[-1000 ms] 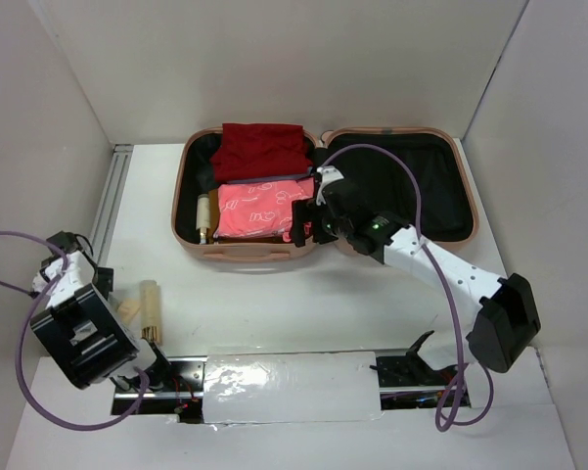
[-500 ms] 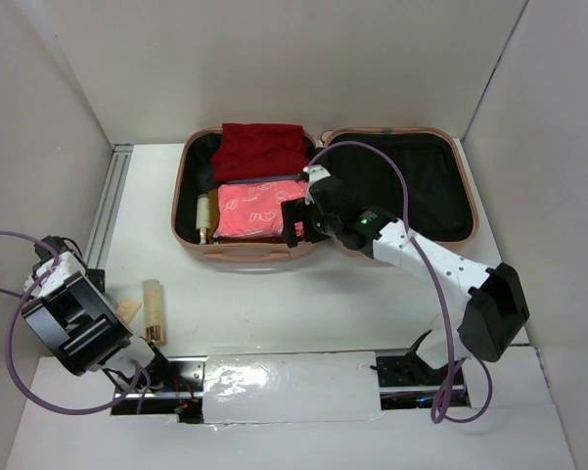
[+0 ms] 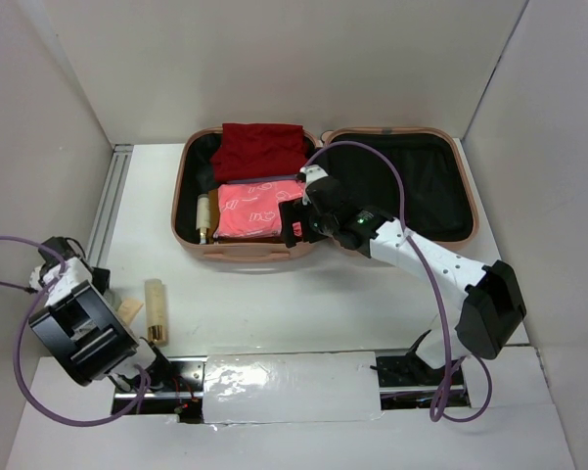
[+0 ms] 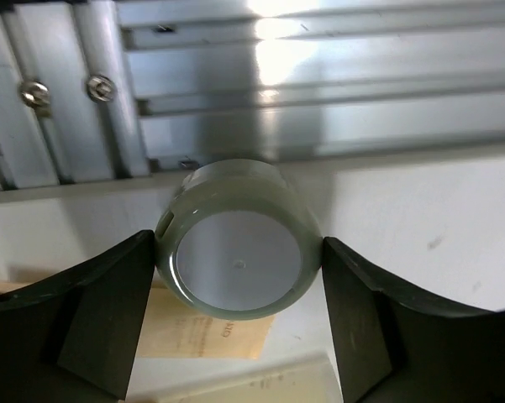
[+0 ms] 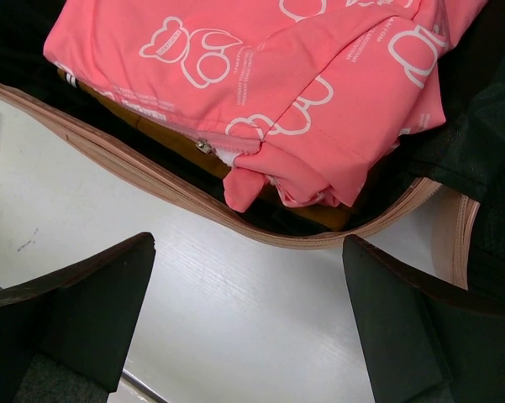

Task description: Pack the luggage

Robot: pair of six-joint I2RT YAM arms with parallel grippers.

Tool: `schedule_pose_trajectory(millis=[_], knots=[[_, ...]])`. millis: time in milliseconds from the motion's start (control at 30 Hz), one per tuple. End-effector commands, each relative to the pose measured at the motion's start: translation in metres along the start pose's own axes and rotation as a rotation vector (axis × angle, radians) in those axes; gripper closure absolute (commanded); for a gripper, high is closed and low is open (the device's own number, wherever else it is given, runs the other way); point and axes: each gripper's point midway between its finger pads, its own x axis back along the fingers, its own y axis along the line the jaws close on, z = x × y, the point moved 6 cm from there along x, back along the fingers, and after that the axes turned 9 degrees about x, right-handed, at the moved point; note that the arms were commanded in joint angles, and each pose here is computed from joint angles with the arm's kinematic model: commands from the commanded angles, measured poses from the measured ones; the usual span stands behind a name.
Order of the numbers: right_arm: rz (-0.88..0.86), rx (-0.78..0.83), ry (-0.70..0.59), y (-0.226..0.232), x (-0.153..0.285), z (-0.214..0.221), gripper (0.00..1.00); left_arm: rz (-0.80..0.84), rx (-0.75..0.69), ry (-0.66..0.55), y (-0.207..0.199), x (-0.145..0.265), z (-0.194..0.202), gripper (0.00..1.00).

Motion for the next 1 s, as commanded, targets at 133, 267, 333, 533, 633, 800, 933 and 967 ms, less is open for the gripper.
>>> schedule_pose_trajectory(millis=[133, 267, 333, 533, 633, 800, 933, 967], knots=[[-0.026, 0.003, -0.116, 0.009, 0.017, -0.025, 0.0, 0.322, -0.233, 0.006, -0.059, 0.058, 0.053, 0.63], [-0.029, 0.001, -0.133, 0.007, 0.027, -0.019, 0.0, 0.471, -0.307, 0.013, -0.084, 0.103, 0.082, 0.63], [-0.008, -0.004, -0.168, 0.004, 0.035, -0.022, 0.0, 0.562, -0.373, 0.005, -0.1, 0.132, 0.098, 0.63], [0.021, -0.051, -0.212, -0.009, 0.042, -0.006, 0.0, 0.695, -0.542, -0.011, -0.135, 0.193, 0.148, 0.63], [0.044, -0.08, -0.242, -0.021, 0.046, 0.0, 0.0, 0.707, -0.574, -0.026, -0.157, 0.217, 0.155, 0.63], [0.059, -0.098, -0.271, -0.036, 0.053, 0.007, 0.0, 0.841, -0.652, -0.046, -0.2, 0.267, 0.177, 0.63], [0.054, -0.086, -0.276, -0.041, 0.056, 0.008, 0.0, 0.906, -0.654, -0.061, -0.219, 0.299, 0.187, 0.63], [0.052, -0.089, -0.276, -0.043, 0.056, 0.008, 0.0, 0.88, -0.662, -0.071, -0.216, 0.299, 0.183, 0.63]])
